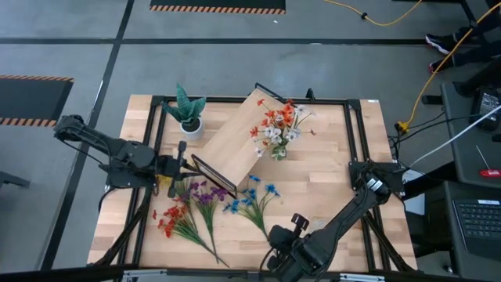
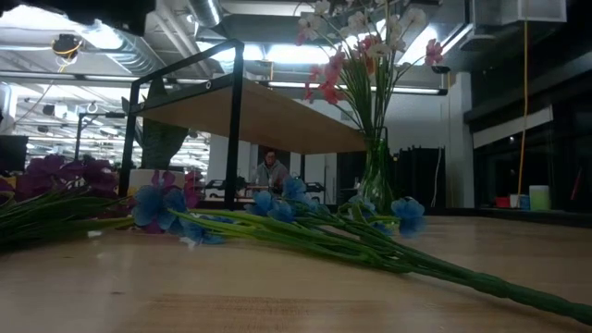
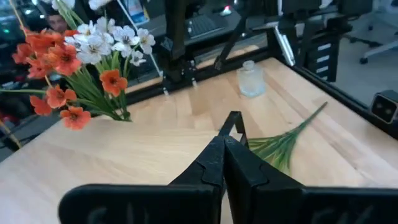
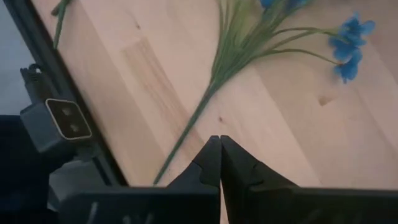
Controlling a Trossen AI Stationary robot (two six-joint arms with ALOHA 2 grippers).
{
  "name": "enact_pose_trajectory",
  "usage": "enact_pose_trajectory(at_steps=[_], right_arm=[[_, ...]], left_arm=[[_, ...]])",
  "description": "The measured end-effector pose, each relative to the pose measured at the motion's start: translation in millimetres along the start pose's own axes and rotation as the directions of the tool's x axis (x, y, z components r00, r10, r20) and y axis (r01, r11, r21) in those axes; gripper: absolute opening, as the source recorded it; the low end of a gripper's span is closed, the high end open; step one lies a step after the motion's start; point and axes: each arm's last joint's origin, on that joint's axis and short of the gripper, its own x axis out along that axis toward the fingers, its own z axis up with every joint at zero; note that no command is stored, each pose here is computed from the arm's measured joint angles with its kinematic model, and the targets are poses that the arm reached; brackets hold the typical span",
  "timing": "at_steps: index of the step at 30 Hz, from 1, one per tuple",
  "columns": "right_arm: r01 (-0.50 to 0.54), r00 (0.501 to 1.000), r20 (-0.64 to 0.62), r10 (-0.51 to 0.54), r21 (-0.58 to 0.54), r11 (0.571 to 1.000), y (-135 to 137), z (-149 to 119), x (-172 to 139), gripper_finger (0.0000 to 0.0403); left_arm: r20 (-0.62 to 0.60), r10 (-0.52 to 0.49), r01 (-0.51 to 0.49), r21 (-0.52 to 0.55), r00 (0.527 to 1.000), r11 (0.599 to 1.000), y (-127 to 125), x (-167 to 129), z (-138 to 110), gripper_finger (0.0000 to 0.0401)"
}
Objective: Pick and place flowers into a vace then onto a shelf
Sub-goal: Put the blue flowers into the green vase
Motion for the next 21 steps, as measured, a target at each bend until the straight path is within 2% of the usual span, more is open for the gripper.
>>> enact_pose_trajectory(at_steps=[5,8,16,21], right_arm=[[0.032,0.999,0.012,-0.032,-0.006,0.999,1.7,-1.0,11.3,0.0014],[0.031,0.999,0.013,-0.031,0.005,1.000,4.3,1.3,20.1,0.0026],[-0.079,0.995,0.062,0.075,0.069,0.995,17.7,15.0,37.7,0.0095],[-0.071,0.997,0.021,0.069,0.094,0.993,15.8,23.3,52.0,0.0151]], left_arm=[[0.063,0.070,-0.070,0.005,0.996,0.998,1.8,-11.5,-8.5,0.0003],[0.101,0.127,-0.121,-0.064,0.987,0.991,5.8,-18.5,-6.9,0.0003],[0.125,0.079,-0.064,-0.112,0.989,0.992,5.1,-21.1,-6.9,0.0003],[0.125,0.078,-0.064,-0.115,0.989,0.991,5.0,-21.0,-7.0,0.0003]])
